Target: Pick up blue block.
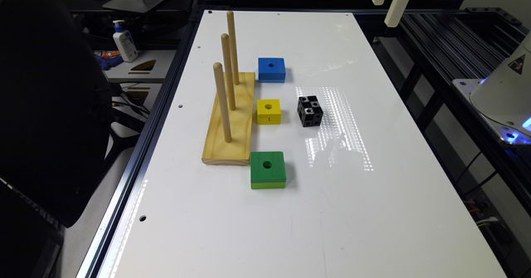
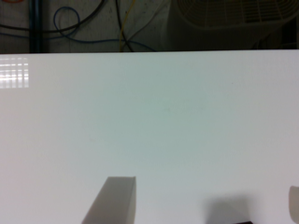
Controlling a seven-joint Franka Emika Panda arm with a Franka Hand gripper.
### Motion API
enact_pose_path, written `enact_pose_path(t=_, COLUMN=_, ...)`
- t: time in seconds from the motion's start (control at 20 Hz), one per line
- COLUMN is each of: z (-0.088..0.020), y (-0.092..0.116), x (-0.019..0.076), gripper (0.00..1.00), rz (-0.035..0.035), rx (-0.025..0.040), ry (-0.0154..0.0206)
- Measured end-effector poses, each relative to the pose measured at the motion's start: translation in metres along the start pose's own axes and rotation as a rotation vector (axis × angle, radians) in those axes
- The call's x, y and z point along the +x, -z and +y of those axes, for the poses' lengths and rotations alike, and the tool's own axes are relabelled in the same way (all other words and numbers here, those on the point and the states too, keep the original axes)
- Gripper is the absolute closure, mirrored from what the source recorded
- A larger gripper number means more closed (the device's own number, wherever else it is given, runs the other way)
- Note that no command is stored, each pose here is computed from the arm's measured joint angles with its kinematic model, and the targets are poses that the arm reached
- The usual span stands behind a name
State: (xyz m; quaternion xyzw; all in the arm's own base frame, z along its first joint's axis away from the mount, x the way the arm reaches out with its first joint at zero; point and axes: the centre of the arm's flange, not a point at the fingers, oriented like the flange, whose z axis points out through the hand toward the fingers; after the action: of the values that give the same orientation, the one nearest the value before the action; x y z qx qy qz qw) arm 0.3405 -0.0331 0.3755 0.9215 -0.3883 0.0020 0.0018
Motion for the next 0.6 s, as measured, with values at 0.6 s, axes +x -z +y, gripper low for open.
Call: enact_pose_path(t=0.6, z=0.0063, y=0.0007, x=0.0060, gripper=0.00, rz=0.0058, rx=0.0021, ry=-0.0060)
